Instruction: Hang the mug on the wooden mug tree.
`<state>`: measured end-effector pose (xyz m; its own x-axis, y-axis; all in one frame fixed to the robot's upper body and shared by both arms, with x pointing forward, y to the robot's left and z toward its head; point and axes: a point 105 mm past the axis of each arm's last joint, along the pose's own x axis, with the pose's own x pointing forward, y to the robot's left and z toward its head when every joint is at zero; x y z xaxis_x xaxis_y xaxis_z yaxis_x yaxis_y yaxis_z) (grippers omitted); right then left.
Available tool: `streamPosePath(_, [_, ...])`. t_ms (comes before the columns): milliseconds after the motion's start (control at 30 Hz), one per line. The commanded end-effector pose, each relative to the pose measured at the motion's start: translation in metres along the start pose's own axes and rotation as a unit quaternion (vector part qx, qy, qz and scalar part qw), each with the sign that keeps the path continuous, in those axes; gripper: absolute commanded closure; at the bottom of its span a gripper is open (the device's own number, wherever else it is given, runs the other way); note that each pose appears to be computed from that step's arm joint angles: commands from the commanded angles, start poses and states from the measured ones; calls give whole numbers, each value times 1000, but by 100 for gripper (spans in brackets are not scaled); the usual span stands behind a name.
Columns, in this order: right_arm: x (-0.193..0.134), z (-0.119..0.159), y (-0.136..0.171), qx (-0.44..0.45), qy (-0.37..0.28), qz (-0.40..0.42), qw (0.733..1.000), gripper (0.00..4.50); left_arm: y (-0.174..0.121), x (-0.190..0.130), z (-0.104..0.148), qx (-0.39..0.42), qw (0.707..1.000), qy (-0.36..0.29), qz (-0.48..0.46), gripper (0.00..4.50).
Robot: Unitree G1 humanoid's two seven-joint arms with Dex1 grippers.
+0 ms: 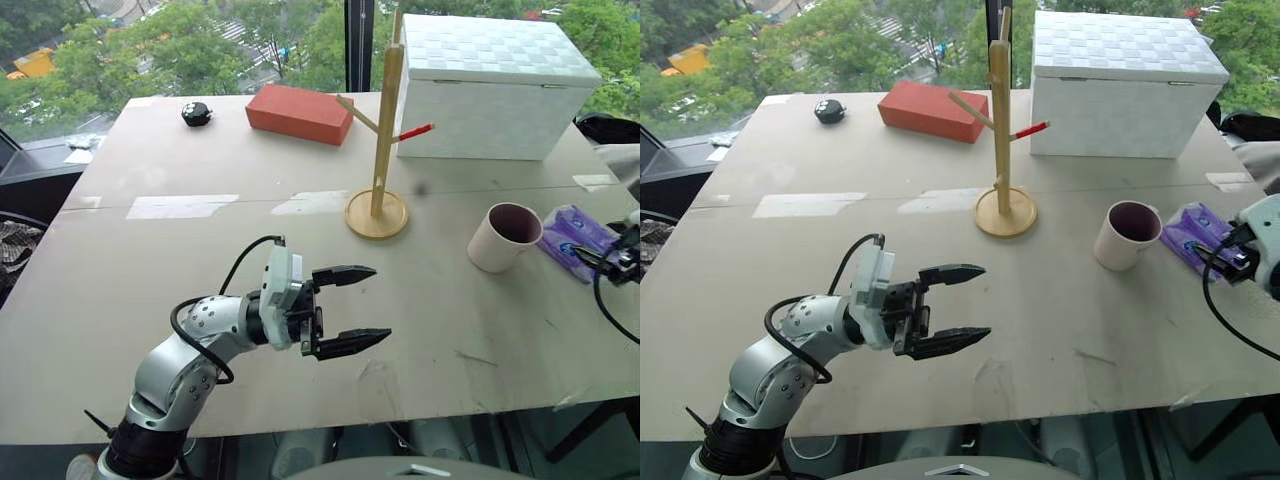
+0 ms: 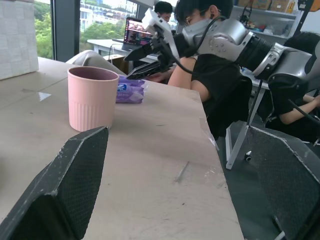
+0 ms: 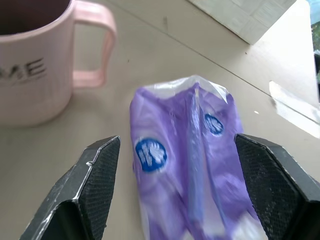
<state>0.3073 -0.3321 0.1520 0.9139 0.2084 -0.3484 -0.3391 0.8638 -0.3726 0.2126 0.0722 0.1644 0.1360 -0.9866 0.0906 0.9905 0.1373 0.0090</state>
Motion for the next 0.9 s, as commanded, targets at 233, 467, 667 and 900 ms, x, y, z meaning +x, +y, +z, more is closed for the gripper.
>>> streamPosePath(233, [37,14,4,20,-59,67,996,85,-9,-2,5,28,999,5,16,0])
streamPosePath(467, [68,15,16,26,-69,128,989,85,-9,-12,5,29,998,2,48,0])
streamPosePath(667, [91,23,35,50,-93,182,978,137,-8,-28,7,30,996,10,78,0])
streamPosePath(900, [99,33,51,74,-130,223,963,446,-5,-34,12,30,994,11,101,0])
